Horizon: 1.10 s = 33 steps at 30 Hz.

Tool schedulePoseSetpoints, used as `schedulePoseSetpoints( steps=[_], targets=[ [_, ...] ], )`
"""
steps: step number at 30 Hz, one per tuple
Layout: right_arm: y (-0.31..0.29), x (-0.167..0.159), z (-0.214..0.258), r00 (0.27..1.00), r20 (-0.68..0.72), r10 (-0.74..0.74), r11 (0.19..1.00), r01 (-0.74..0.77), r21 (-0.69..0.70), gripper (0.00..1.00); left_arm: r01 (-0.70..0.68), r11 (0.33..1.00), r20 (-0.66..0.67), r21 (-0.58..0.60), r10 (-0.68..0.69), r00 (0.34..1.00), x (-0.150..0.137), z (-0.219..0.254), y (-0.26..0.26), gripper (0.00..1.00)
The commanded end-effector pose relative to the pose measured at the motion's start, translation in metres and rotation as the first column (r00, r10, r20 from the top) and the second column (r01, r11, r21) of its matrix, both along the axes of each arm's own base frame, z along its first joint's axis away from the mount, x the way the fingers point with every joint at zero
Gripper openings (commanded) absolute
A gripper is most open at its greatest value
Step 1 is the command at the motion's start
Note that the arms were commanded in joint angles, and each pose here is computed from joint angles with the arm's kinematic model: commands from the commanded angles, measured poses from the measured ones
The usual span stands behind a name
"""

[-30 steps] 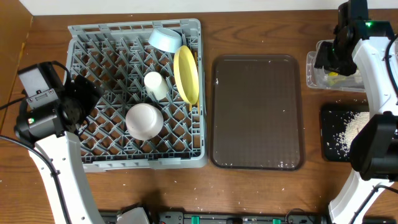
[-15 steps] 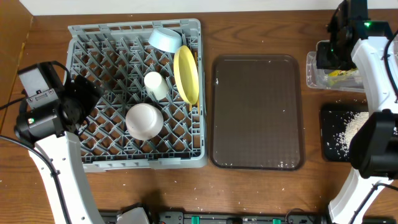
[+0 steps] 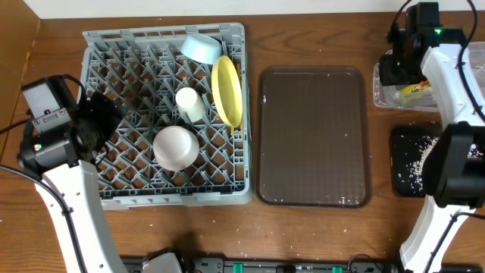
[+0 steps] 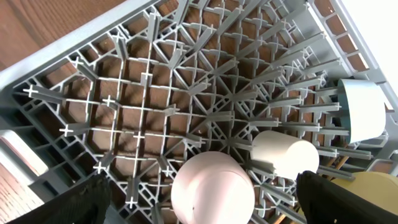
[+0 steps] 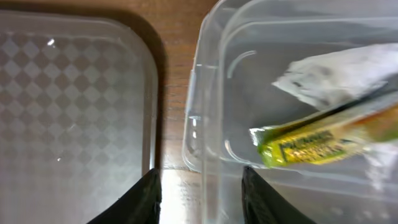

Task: Sort waste into correct bins and load items into the dishwasher

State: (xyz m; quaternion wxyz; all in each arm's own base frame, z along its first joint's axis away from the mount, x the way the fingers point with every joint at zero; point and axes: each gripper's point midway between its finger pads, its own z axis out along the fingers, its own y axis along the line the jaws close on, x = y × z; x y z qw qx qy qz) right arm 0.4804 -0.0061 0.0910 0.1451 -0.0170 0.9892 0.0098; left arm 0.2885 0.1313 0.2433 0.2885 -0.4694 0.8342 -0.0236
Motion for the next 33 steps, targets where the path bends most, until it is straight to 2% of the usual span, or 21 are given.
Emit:
schedulePoseSetpoints(
  steps=[1,6,10,22,30,33],
  targets=[
    [-0.003,0.005,-0.013,1.0,-0.015,0.015,1.0,-0.014,0.018,0.37,-0.017,1.0,-0.001,0.005,0.017,1.0,-0.001,0.001,0.003,0.96],
    [-0.007,0.006,-0.016,1.0,-0.017,0.007,1.0,-0.007,-0.007,0.26,-0.017,1.0,-0.001,0.005,0.017,1.0,-0.001,0.001,0.003,0.96],
    [-0.008,0.008,-0.015,1.0,-0.008,-0.026,1.0,0.026,-0.002,0.12,-0.017,1.0,-0.001,0.005,0.017,1.0,-0.001,0.001,0.003,0.96],
    [-0.017,0.009,-0.015,0.963,-0.003,-0.269,0.963,0.269,0.018,0.04,-0.017,1.0,-0.001,0.005,0.017,1.0,-0.001,0.001,0.003,0.96],
    [-0.014,0.01,-0.015,0.964,-0.003,-0.265,0.964,0.265,0.026,0.07,-0.017,1.0,-0.001,0.005,0.017,1.0,-0.001,0.001,0.003,0.96],
    [-0.004,0.01,-0.014,0.983,-0.006,-0.186,0.982,0.186,0.042,0.07,-0.017,1.0,-0.001,0.005,0.017,1.0,-0.001,0.001,0.003,0.96]
  ],
)
